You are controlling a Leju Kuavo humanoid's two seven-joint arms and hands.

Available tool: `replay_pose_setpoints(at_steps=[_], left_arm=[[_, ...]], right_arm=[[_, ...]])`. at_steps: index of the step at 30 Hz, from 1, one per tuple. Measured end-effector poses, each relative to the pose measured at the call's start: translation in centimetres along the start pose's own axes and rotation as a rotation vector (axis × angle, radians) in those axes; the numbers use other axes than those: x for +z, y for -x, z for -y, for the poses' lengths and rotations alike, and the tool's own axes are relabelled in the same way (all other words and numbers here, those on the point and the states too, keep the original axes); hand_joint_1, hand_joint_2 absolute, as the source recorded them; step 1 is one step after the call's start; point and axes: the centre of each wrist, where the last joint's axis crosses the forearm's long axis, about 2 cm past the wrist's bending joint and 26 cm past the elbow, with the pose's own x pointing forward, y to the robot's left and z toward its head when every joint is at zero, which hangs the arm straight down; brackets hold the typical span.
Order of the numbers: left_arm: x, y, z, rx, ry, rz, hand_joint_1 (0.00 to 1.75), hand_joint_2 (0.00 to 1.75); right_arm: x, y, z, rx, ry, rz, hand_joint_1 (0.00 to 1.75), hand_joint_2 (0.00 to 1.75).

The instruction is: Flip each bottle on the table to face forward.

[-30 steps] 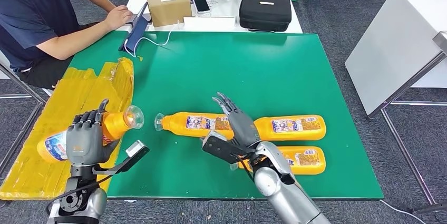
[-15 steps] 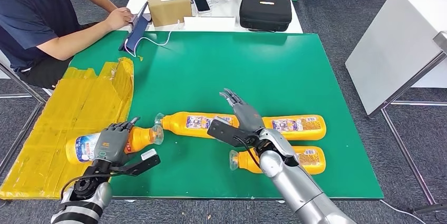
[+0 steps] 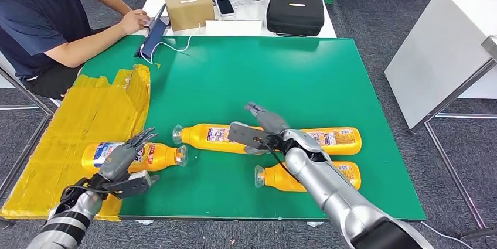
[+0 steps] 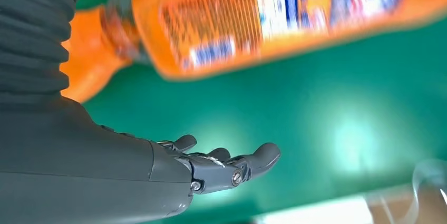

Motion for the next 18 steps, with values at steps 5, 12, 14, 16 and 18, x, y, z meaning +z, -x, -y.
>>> replay_pose_setpoints(at_steps=[5,12,14,16,18], left_arm=[[-1.4,-0.4,-0.4,0.255,0.002,0.068,0.00,0.00],[-3.1,-2.4,0.0,0.540,-0.062,0.164,0.00,0.00],[-3.7,-3.3,-0.1,0.603,-0.079,0.202,0.00,0.00],[-4.3,-4.0,-0.1,0.661,-0.093,0.237,0.00,0.00],[-4.7,-4.6,-0.1,0.701,-0.102,0.263,0.00,0.00]], right_arm=[[-1.0,-0.1,-1.8,0.083,-0.170,-0.069,0.00,1.75],[-1.6,-0.7,-3.1,0.210,-0.284,-0.141,1.75,1.75],[-1.7,-1.1,-3.6,0.249,-0.291,-0.161,1.75,1.75],[-1.8,-1.6,-4.0,0.279,-0.286,-0.174,1.75,1.75],[-1.9,-1.9,-4.3,0.295,-0.278,-0.182,1.75,1.75]])
